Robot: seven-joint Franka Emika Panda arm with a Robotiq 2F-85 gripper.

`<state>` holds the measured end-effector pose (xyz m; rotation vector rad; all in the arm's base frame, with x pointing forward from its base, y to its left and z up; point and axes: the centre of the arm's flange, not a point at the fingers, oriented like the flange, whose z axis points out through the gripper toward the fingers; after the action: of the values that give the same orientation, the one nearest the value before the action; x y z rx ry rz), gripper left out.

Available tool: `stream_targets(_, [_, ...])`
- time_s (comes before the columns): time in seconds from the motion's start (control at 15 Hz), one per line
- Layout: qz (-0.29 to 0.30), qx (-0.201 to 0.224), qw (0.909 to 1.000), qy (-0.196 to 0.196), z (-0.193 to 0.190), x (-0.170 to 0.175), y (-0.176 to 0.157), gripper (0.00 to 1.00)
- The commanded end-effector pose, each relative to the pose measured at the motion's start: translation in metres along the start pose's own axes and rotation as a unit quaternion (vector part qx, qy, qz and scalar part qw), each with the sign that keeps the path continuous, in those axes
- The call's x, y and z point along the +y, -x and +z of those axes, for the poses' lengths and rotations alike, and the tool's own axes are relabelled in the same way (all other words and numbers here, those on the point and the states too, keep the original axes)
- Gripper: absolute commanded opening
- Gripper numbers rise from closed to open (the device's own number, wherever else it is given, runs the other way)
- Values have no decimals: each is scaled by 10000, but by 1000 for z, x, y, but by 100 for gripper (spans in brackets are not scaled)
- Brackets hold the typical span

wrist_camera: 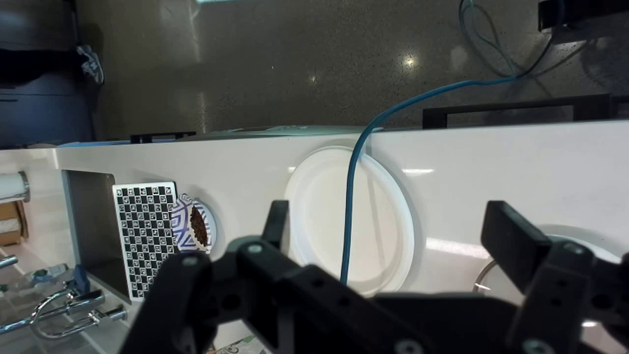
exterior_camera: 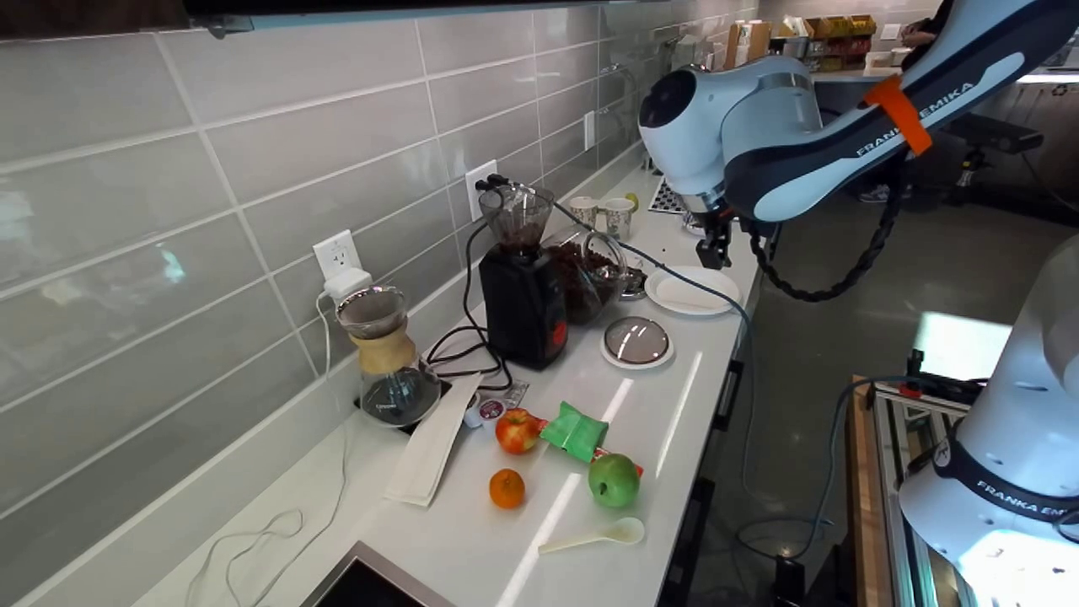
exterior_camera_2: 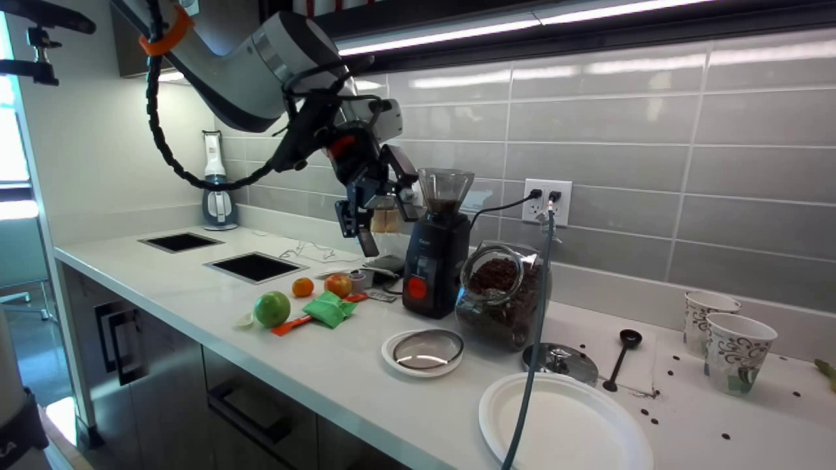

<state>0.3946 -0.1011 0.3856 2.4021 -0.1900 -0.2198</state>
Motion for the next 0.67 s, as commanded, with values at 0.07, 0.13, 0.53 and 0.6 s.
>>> stream_targets(0.07, [-73, 305, 9994, 125, 8, -1, -14, 100])
stream_targets(0.13, [-174, 452, 9986, 193, 12, 1, -20, 100])
stream_targets(0.53, [-730, 981, 9891, 824, 42, 1, -57, 100])
stream_targets(0.6, [-824, 1076, 9872, 841, 47, -2, -64, 100])
